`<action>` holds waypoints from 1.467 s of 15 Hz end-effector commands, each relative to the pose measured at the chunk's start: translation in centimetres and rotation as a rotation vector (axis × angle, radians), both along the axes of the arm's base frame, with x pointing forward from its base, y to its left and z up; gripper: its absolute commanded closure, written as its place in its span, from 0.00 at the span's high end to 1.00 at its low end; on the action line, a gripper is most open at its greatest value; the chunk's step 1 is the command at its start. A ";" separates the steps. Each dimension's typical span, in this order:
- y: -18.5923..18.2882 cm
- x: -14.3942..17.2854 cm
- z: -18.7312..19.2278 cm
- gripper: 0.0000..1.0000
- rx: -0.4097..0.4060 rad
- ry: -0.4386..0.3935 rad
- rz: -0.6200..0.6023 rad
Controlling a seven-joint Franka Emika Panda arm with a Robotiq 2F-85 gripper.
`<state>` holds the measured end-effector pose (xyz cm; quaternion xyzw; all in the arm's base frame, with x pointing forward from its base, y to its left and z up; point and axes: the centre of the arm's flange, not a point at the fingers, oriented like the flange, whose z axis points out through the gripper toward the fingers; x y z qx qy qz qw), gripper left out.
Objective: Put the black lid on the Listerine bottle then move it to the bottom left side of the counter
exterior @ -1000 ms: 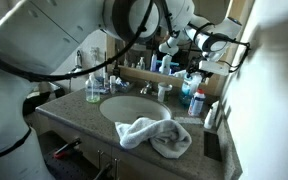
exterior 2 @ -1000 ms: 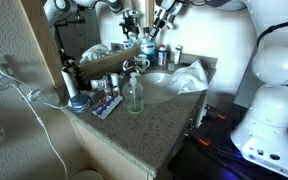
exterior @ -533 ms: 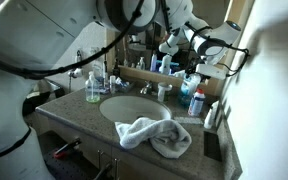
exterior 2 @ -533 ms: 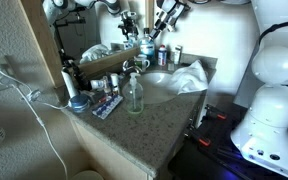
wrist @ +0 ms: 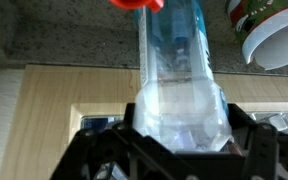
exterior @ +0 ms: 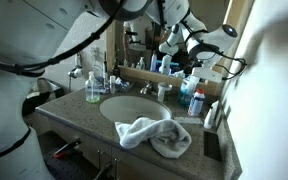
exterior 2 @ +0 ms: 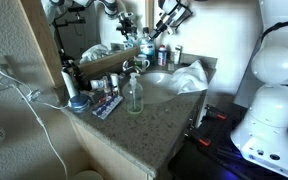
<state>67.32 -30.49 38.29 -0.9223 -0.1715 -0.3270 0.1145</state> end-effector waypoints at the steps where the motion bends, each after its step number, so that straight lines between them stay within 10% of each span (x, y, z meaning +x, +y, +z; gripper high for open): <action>1: 2.2 -2.4 1.7 0.64 0.019 -0.125 -0.031; 10: 3.2 -3.3 0.6 0.64 0.033 -0.234 -0.056; 11: 3.5 -3.2 0.3 0.92 0.027 -0.219 -0.062; 12: 3.7 -3.1 0.1 0.99 0.017 -0.209 -0.059; 22: 6.2 -1.7 0.3 1.00 -0.059 -0.165 -0.060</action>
